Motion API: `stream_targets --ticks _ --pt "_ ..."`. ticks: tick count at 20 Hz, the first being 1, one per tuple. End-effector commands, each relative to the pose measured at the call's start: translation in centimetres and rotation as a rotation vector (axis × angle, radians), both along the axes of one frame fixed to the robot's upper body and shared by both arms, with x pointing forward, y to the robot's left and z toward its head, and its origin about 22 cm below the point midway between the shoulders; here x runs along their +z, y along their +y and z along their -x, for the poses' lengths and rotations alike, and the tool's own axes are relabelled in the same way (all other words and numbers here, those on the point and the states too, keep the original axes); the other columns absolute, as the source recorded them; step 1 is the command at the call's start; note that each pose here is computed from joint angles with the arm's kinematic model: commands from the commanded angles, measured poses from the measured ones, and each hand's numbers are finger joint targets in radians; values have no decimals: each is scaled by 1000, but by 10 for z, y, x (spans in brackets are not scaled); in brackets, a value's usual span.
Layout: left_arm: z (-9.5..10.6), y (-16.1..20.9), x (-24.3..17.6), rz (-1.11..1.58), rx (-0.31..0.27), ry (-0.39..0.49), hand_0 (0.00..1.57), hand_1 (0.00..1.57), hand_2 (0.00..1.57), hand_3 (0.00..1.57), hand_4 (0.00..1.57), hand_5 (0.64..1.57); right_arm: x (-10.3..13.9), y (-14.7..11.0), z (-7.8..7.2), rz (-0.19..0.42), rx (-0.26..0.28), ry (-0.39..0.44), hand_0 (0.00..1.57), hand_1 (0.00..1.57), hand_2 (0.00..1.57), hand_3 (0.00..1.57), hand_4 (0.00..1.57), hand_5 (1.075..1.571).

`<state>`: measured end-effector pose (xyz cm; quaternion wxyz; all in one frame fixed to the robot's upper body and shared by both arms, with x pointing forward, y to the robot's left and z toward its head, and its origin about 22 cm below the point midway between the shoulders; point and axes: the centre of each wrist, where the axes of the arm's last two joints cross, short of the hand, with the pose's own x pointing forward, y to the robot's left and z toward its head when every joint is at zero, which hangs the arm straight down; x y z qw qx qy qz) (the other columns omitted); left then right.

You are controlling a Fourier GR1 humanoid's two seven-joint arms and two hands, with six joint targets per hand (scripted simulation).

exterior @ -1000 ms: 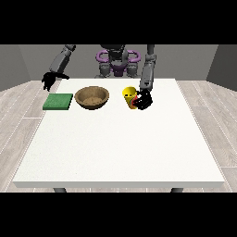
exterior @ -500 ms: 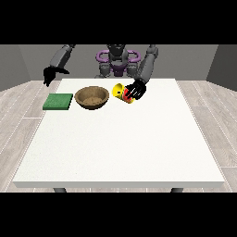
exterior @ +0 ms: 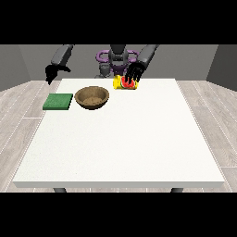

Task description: Pick the cup and pour the ball into the bowl, then pick the bowl and place it on the pad

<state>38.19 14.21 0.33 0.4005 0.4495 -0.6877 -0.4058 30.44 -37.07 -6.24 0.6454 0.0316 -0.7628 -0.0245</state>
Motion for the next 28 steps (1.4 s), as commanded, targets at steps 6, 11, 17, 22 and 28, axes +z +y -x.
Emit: stream_targets --ticks 6,11,17,22,28 --pt "3 -82 32 -231 -59 14 921 921 1571 1476 902 1539 -16 -17 21 -20 -48 10 0 0 266 283 406 1542" --pt "9 -104 61 -324 -133 27 497 497 1571 1488 818 1533 -25 -54 54 -28 -131 51 0 0 275 388 405 1539" --pt "29 -139 88 -466 -164 -110 0 0 1571 1571 521 1523 -19 -59 48 -24 -120 -26 0 0 213 347 400 1538" --pt "28 -129 91 -542 -170 -77 0 0 1571 1571 610 1536 -27 -50 53 -3 -127 10 0 0 178 336 419 1528" --pt "29 -127 82 -775 -234 -86 378 378 1571 1571 963 1571 -23 -46 45 -4 -91 7 0 0 150 283 430 1529"
